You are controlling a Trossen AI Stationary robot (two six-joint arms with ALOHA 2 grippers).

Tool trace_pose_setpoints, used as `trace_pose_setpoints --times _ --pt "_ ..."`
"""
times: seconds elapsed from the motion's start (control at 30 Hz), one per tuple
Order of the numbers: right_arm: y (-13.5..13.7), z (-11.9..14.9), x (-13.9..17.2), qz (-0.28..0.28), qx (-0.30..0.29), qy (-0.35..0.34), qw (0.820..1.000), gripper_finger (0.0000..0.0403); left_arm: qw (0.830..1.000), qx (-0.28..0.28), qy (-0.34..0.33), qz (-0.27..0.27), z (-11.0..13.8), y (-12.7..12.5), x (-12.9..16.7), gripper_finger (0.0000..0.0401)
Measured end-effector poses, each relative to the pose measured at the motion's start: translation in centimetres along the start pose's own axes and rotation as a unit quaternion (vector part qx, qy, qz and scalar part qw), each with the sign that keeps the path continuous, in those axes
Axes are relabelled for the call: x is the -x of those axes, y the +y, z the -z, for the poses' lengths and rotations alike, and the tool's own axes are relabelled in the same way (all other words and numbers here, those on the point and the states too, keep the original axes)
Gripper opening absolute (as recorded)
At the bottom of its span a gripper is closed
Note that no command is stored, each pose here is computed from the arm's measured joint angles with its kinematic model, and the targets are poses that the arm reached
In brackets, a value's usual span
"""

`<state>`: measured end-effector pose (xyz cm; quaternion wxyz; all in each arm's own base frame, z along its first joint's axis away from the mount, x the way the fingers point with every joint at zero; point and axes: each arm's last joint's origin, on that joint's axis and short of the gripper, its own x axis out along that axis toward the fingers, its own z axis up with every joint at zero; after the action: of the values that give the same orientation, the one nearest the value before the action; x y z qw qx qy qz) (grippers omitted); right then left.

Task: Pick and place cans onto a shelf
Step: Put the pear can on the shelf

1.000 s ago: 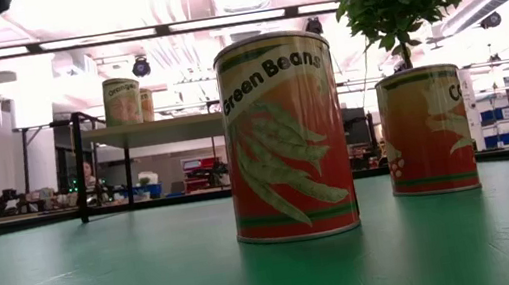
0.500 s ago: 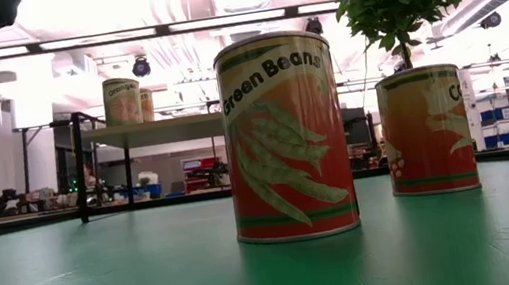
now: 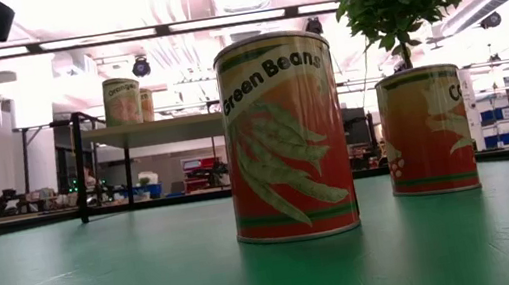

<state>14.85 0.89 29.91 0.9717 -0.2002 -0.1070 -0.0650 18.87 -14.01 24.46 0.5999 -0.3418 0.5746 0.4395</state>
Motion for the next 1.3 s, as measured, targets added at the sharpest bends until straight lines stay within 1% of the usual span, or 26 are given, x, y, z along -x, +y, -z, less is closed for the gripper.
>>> trace_pose_setpoints --times 0.4,0.53,0.63,1.13,1.3 --pt "0.0 -0.1 0.0 0.001 0.015 -0.003 1.000 0.0018 1.000 0.007 0.004 0.012 0.1 -0.2 0.0 0.0354" --pt "0.0 -0.1 0.0 0.001 0.016 -0.003 1.000 0.0018 0.999 0.009 0.003 0.033 0.1 -0.3 0.9 0.0354" --pt "0.0 -0.1 0.0 0.001 0.016 -0.003 1.000 0.0018 0.999 0.008 0.003 0.038 0.1 -0.4 0.9 0.0354" --pt "0.0 -0.1 0.0 0.001 0.017 -0.003 1.000 0.0018 0.999 0.015 -0.006 0.032 0.5 -0.2 -0.4 0.0354" --pt "0.0 -0.1 0.0 0.001 0.018 -0.003 1.000 0.0018 0.999 0.018 -0.003 0.044 0.9 -0.3 -1.5 0.0354"
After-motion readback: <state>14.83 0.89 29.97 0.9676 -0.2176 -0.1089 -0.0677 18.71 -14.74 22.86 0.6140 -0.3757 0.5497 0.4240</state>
